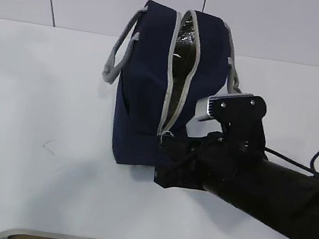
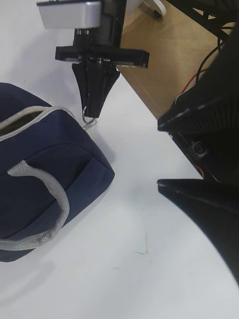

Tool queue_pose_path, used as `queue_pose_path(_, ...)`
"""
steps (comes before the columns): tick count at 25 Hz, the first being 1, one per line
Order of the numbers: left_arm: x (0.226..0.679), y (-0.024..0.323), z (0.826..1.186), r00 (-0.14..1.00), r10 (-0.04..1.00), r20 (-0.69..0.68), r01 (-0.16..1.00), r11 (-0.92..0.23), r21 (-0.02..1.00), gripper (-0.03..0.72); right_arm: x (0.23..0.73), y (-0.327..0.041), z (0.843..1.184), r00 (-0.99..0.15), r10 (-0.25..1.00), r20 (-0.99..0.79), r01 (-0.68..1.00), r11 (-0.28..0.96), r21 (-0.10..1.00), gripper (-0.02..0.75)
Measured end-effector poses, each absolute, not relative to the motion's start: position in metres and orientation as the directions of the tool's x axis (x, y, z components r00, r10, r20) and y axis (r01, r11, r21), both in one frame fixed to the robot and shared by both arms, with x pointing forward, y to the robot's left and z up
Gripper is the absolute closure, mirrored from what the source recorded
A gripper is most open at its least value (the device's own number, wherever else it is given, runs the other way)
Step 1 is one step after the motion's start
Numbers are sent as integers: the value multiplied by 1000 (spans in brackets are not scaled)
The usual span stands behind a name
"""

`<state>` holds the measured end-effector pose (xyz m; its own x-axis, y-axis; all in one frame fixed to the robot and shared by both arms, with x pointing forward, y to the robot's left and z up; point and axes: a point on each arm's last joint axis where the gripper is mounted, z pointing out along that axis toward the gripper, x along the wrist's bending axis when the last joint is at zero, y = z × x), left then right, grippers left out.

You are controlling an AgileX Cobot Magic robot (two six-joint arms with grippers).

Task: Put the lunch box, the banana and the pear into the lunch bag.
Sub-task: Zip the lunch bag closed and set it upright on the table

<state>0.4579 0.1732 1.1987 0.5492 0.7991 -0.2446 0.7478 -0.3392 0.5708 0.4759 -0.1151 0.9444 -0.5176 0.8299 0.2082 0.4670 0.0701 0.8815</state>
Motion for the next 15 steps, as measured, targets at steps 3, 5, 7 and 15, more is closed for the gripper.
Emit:
queue_pose_path(3, 458, 173, 1199, 549, 799, -245, 748, -339, 571, 444, 474, -117, 955, -521, 827, 210, 454, 60, 889, 725)
queue_pose_path(5, 458, 173, 1199, 549, 799, -245, 748, -339, 571, 444, 472, -118, 960, -518, 830, 208, 466, 70, 882, 725)
queue_pose_path(7, 458, 174, 1199, 549, 801, -241, 747, -341, 571, 444, 474, -116, 967, -516, 831, 207, 473, 74, 878, 725)
queue_pose_path(15, 461, 178, 1181, 530, 827, -186, 766, -373, 524, 444, 487, -106, 1006, -509, 838, 196, 514, 114, 850, 725)
